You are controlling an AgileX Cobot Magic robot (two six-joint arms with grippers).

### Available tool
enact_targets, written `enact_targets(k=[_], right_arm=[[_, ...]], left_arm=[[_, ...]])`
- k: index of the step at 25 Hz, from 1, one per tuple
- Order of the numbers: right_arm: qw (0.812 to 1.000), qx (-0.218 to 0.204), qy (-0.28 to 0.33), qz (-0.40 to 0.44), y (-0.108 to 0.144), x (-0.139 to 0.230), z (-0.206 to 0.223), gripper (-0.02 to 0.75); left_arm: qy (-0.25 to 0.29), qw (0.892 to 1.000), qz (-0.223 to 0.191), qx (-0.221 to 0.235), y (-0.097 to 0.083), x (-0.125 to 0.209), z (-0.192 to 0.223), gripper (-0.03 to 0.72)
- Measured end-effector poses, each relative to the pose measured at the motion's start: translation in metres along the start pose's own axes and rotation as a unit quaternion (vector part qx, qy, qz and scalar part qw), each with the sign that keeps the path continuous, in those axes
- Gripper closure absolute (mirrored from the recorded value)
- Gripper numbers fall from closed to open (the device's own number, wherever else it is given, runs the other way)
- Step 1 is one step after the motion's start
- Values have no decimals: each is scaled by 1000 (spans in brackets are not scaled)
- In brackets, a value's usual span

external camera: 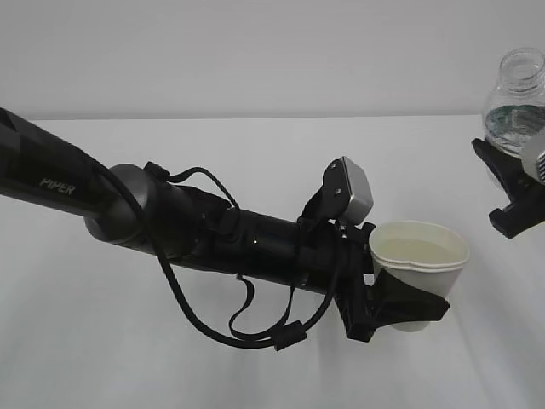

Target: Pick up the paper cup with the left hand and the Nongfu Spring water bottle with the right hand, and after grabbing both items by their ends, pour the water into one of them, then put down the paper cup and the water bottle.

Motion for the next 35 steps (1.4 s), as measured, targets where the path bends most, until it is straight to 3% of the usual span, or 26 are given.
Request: enact_targets(k=[10, 16, 22, 35], right_arm=[[989, 5, -4, 150, 9, 8, 1, 311], [975, 3, -11, 222, 30, 23, 8, 311], [970, -20, 30, 242, 51, 44, 13, 311], [964, -29, 61, 258, 65, 63, 29, 311]], left_arm=[[-9, 1000, -5, -19, 15, -3, -12, 260], [-10, 1000, -6, -21, 16, -4, -14, 260], [-10, 1000, -6, -21, 16, -4, -14, 260], [-18, 999, -11, -38, 30, -7, -26, 260]])
Point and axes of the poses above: a point on each arm's last joint axis where the gripper is mounted, z pointing out along that axis toward the gripper, y along the wrist's bending axis when the last joint is at zero, x = y × z, the point moved 5 cm from there along z, pointing out along that axis toward the gripper, and after that the axes turned 13 degrees about -z, right-handed, at the moved point
